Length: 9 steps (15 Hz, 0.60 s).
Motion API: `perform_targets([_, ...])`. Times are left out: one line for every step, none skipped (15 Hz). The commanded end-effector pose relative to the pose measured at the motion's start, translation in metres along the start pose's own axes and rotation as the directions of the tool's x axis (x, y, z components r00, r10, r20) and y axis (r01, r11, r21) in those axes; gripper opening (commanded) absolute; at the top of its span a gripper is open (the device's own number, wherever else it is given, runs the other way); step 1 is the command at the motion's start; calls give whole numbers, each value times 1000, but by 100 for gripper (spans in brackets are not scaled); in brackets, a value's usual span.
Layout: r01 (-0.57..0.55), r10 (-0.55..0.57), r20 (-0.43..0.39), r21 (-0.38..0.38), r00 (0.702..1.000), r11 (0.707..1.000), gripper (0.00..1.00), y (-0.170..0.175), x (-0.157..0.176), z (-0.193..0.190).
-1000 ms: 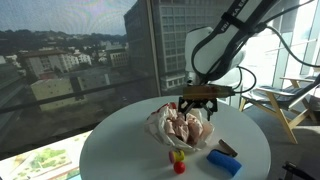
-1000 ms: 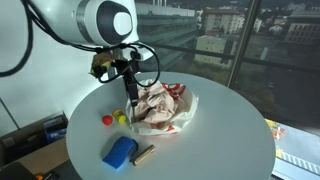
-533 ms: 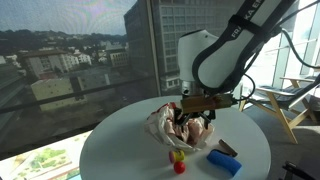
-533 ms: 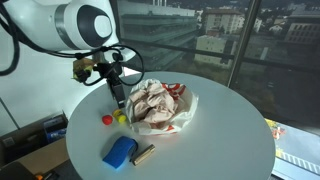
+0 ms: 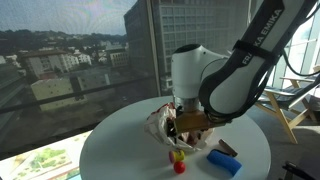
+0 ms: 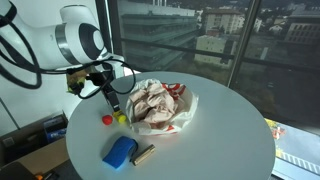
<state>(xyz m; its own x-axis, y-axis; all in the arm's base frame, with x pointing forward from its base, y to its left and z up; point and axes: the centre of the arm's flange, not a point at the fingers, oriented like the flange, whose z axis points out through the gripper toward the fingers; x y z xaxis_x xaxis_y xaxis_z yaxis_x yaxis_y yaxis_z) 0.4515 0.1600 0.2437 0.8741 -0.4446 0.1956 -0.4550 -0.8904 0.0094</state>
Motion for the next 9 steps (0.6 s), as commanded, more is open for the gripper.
perform_targets([-18,18,-25,9,1000,1000,100,-18,5,32])
perform_targets([-21,21,-27,6,999,1000,100,-20,7,38])
perform_targets([-24,24,-27,8,999,1000,100,-23,9,43])
perform_targets([-23,23,-33,15,999,1000,100,-25,10,47])
perform_targets([-26,27,-34,22,999,999,100,-29,11,51])
perform_targets([-29,30,-34,32,999,999,100,-33,12,54])
perform_targets([-29,30,-27,37,999,999,100,-37,12,57])
perform_targets([-29,30,-22,43,999,999,100,-40,13,60])
perform_targets([-31,32,-21,45,999,999,100,-42,14,65])
